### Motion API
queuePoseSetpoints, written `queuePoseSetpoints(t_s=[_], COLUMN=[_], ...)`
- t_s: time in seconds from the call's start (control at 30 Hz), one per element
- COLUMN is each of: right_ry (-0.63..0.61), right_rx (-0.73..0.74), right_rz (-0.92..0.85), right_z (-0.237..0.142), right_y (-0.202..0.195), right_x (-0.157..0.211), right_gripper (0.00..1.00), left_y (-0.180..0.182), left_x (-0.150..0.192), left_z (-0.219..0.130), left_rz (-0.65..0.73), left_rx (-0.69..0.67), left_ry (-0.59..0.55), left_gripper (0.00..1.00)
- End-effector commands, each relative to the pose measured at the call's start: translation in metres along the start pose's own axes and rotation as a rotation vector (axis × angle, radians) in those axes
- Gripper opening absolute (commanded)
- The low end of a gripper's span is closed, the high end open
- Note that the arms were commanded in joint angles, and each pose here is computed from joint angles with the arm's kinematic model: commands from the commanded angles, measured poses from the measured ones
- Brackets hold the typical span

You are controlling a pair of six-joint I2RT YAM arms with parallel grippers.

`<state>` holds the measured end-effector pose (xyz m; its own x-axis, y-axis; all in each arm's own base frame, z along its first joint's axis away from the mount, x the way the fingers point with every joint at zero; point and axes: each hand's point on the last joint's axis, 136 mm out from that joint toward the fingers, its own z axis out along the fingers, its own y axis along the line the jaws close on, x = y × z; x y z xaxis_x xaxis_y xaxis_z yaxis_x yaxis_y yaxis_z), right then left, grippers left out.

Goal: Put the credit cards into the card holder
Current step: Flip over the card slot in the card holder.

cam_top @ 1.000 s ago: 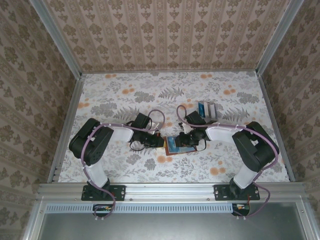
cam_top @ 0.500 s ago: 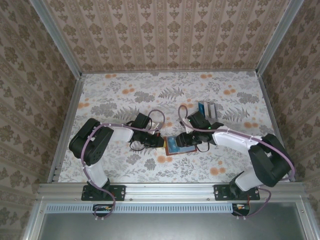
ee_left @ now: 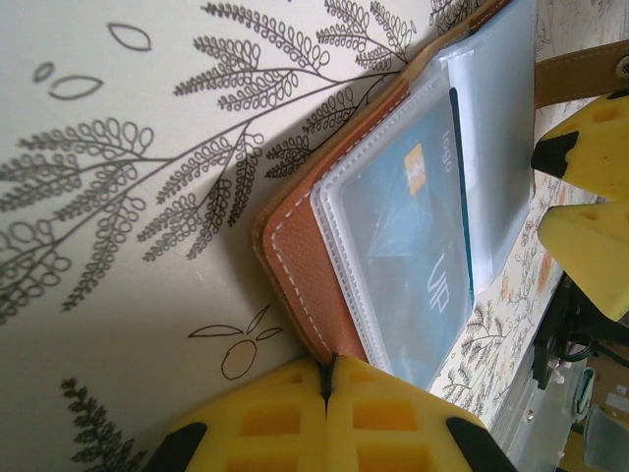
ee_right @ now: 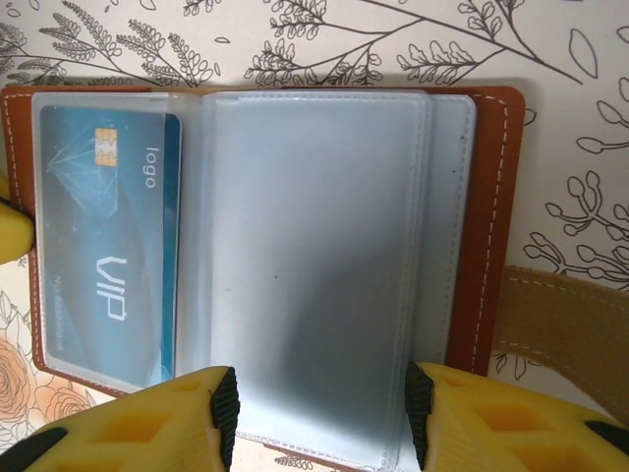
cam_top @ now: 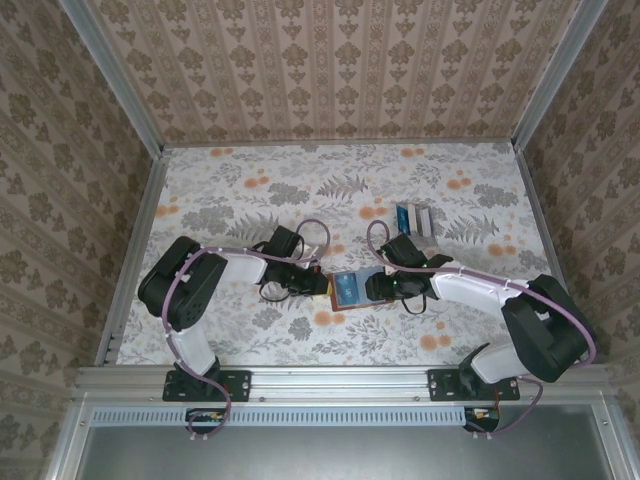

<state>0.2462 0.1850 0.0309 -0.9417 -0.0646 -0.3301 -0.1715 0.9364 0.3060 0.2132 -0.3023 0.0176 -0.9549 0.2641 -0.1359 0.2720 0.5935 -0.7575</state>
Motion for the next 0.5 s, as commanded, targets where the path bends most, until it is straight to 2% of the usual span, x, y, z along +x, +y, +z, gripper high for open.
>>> queuePoseSetpoints(t_s=[0.0, 0.2, 0.47], right_ry=[0.029, 0.022, -0.003], right_rx=[0.012, -0.057, -0.053], right_rz=[0.029, 0.032, 0.008], right_z=[0.008, 0.011, 0.002], right_y=[-0.005, 0.008, 0.008], right_x=[0.007, 0.004, 0.0], right_gripper=[0.51, 0.42, 0.29], left_y=[0.042, 0.042, 0.043], left_x=[0.039, 0.04, 0.041], left_z=[0.016, 0.016, 0.016], left_rz=[-0.068, -0.074, -0.073], left_rx=[-0.14, -0.139, -0.146], left_ry=[0.104, 0.102, 0.109], left_gripper=[0.0, 0.0, 0.0])
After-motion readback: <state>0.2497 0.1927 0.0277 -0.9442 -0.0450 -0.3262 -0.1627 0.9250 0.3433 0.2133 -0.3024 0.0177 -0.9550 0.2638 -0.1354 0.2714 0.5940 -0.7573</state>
